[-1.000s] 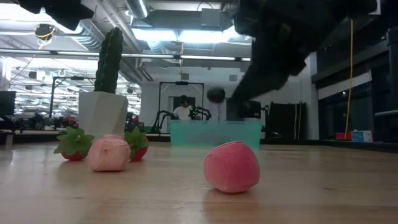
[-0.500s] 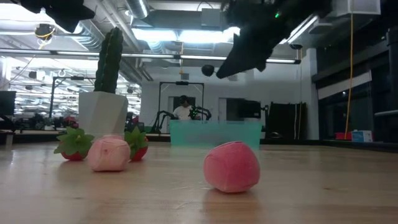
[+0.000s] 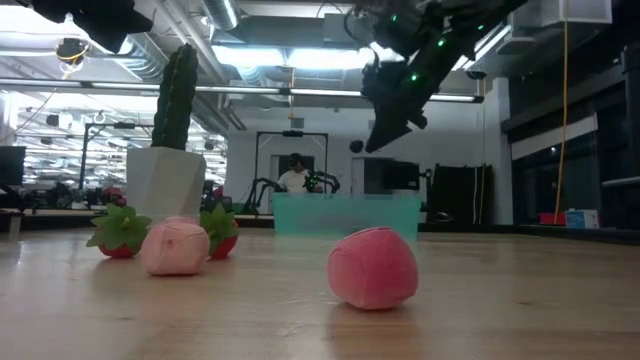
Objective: Pick and placing Produce into tupperware
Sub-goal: Put the black cherry into the container
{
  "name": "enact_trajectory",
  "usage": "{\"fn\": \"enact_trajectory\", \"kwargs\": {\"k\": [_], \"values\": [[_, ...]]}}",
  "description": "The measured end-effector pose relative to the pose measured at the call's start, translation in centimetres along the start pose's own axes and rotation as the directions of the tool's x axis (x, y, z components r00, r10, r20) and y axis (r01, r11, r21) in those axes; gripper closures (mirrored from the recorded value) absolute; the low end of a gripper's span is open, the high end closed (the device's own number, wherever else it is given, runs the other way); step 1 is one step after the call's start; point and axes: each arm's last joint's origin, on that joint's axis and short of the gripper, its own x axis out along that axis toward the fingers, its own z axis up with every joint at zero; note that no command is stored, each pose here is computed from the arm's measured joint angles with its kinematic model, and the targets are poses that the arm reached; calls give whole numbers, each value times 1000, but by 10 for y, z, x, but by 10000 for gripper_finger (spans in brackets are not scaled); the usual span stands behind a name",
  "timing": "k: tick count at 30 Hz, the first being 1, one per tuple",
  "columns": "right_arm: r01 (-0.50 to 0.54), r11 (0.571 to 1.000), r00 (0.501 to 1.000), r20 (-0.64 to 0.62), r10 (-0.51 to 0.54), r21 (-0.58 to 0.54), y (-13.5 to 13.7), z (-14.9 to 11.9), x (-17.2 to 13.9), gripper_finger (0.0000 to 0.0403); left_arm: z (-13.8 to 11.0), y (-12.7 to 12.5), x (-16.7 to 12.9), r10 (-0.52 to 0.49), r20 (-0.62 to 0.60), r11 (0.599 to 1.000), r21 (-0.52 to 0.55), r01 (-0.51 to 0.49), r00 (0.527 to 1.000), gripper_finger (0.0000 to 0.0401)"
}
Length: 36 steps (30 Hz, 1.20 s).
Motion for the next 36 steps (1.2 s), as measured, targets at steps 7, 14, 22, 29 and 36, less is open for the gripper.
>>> {"fn": "enact_trajectory", "kwargs": {"k": [7,14,22,29,36], "values": [[23,999,989,-149,-19,26,-35,22,28,403,0,0,0,1,0,1000,26,-1,1000,249],[-21,999,954,-298,32,40,-58,35,63,403,0,0,0,1,0,1000,26,-1,1000,249],[-27,998,919,-392,46,54,-71,38,92,403,0,0,0,16,3,1000,26,-16,1000,249],[-34,996,903,-424,65,81,-83,41,112,403,0,2,0,84,17,996,25,-85,996,249],[-20,995,879,-472,65,100,-91,36,132,403,1,2,0,84,17,996,25,-85,996,249]]}}
